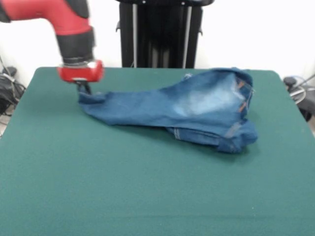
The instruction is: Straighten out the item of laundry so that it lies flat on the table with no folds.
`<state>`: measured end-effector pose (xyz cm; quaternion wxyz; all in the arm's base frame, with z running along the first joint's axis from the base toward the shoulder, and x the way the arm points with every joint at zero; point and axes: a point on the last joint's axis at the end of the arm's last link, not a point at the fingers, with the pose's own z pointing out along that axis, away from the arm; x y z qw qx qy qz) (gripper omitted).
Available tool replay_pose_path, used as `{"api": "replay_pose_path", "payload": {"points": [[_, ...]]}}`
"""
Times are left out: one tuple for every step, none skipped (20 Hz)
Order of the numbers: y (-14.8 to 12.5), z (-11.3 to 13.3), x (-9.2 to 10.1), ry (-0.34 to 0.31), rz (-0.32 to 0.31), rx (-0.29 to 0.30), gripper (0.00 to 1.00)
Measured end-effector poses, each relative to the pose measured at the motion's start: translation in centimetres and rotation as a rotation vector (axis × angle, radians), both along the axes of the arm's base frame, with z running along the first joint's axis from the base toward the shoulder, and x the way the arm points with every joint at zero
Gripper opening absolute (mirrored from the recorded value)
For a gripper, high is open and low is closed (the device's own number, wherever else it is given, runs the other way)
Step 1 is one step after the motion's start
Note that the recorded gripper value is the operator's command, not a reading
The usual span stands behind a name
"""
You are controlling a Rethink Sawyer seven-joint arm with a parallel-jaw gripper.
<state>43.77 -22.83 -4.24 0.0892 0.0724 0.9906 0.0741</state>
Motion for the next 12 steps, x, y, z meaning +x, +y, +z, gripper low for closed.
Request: {"api": "replay_pose_path", "payload": {"points": [[-0.5,0.0,-0.4,-0.004,0.014,0.004,0.00],[-2.2,-0.2,-1.5,-0.017,0.069,0.014,0.00],[-3.2,-0.4,-2.3,-0.027,0.116,0.018,0.00],[-3.9,-0.6,-3.0,-0.039,0.178,0.023,0.00],[-4.6,-0.9,-3.6,-0.051,0.240,0.028,0.00],[-4.9,-1.0,-3.8,-0.059,0.282,0.032,0.00],[-5.0,-1.1,-3.8,-0.070,0.332,0.036,0.00],[-5.1,-1.2,-3.8,-0.081,0.382,0.040,0.00],[-5.1,-1.2,-3.7,-0.088,0.417,0.043,0.00],[-5.2,-1.2,-3.7,-0.091,0.440,0.045,0.00],[-5.3,-1.2,-3.6,-0.093,0.476,0.048,0.00],[-5.5,-1.2,-3.3,-0.089,0.522,0.059,0.00]]}}
